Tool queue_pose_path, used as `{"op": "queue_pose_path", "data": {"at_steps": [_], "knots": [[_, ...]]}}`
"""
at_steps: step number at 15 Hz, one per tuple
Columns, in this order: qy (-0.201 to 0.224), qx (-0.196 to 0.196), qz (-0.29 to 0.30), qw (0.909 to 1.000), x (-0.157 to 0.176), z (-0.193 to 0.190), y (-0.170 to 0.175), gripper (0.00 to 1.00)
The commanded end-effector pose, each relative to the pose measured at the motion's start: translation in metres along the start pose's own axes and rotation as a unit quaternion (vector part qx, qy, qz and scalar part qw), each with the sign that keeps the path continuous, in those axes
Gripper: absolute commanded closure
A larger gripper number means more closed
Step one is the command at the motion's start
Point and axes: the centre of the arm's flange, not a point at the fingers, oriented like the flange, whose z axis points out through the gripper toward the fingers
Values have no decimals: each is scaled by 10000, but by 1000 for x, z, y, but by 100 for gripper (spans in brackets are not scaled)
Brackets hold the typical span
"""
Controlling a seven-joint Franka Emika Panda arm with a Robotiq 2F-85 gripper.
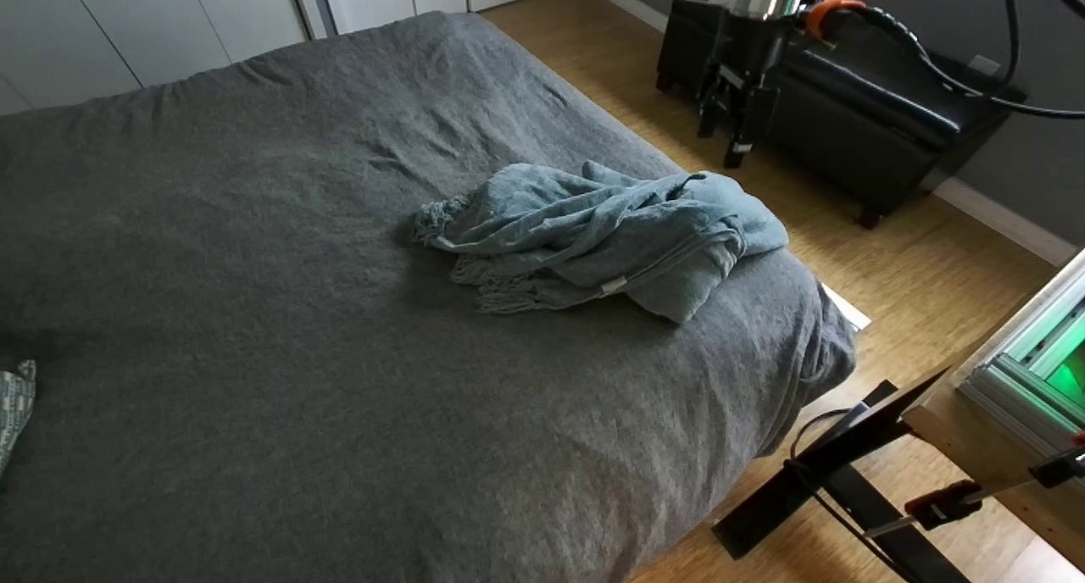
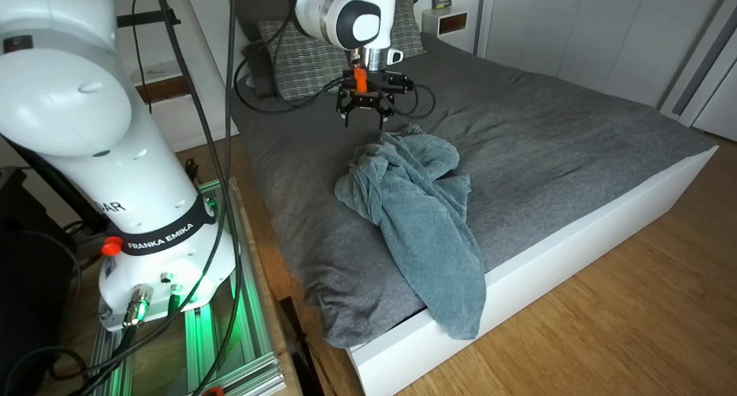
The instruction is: Move the fleece to the left
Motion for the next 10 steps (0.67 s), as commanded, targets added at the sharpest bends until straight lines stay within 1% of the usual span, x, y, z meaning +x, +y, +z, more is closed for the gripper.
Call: {"op": "queue_pose_path", "data": {"at_steps": [1,2,3,7,10], "knots": [[-392,34,103,9992,13,45,0,0],[-479,57,126,9988,14,55,-1,0],[-522,-33,203,9984,16,65,0,0],[-738,-153,338,9966,29,98,2,0],[-954,-484,555,9927,37,112,9,0]]}}
